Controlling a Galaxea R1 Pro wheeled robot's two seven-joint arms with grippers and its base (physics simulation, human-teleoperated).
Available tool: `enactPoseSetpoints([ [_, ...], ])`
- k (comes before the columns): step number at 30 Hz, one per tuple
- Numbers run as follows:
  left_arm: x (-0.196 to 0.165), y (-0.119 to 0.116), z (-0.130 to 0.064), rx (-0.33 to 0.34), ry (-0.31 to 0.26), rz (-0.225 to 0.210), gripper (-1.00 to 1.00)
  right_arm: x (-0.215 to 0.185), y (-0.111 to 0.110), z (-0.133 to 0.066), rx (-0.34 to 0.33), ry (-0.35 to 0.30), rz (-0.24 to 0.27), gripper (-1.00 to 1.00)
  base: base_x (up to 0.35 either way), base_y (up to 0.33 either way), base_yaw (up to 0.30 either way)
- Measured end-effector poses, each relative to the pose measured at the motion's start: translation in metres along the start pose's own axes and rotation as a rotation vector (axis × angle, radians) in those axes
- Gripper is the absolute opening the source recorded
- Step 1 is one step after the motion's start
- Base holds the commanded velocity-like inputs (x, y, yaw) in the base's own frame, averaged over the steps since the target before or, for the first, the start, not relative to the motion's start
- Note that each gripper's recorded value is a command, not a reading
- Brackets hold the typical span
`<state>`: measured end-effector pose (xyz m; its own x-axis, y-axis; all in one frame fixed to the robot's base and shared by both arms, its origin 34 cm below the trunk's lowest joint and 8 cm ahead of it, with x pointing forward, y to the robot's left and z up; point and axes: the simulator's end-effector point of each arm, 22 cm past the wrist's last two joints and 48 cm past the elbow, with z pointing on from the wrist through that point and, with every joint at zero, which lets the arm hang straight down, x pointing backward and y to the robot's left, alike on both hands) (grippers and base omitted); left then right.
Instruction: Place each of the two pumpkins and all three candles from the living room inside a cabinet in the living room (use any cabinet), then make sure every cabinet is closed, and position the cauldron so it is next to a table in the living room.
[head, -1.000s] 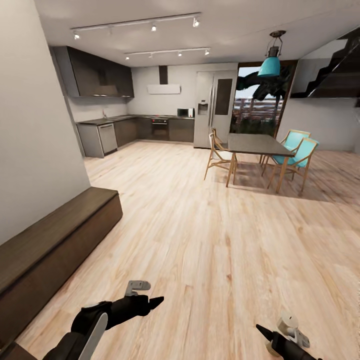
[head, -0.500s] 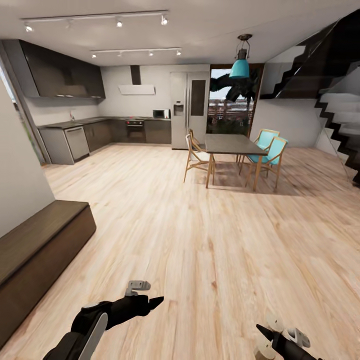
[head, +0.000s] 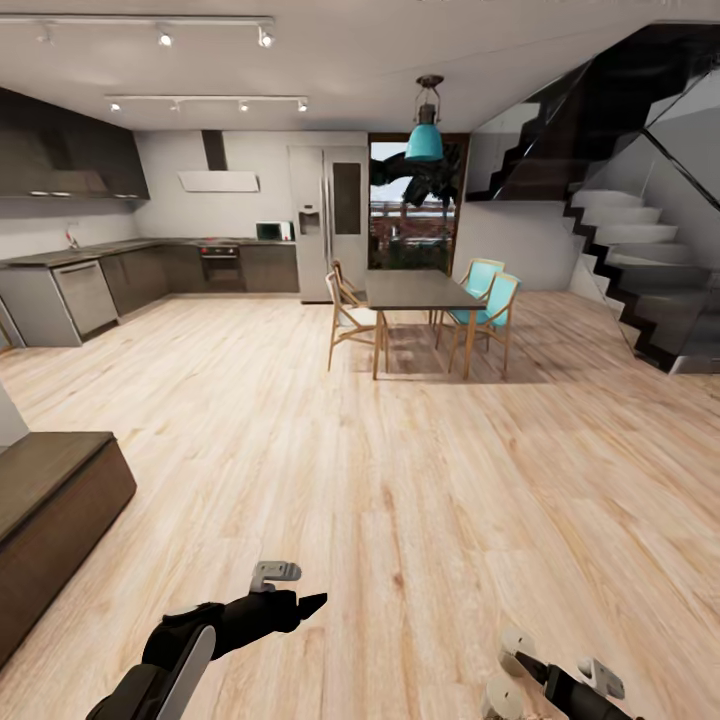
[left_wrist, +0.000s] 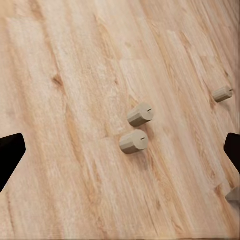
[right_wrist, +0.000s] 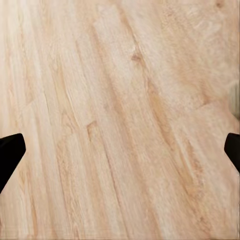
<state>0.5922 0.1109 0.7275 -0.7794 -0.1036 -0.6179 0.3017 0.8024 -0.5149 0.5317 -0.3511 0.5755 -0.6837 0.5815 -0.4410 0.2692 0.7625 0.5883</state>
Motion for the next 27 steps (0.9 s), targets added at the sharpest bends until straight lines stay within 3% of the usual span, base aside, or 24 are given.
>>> enactPoseSetpoints([
  [11,-0.004,-0.002,-0.003,0.0,-0.009,0.008,1.0,-0.001,-0.028,0.0,0.16,-0.006,-0.009,1.0,0.015,0.002,-0.232],
  [18,-0.005,-0.002,-0.003,-0.002,-0.011,0.009,1.0,0.001,-0.04,-0.001,0.248,-0.009,-0.004,1.0,0.18,0.081,-0.11],
  [27,0.017,-0.007,-0.009,-0.008,0.03,-0.031,1.0,0.003,-0.003,0.027,0.228,-0.005,-0.048,1.0,0.0,0.0,0.0],
])
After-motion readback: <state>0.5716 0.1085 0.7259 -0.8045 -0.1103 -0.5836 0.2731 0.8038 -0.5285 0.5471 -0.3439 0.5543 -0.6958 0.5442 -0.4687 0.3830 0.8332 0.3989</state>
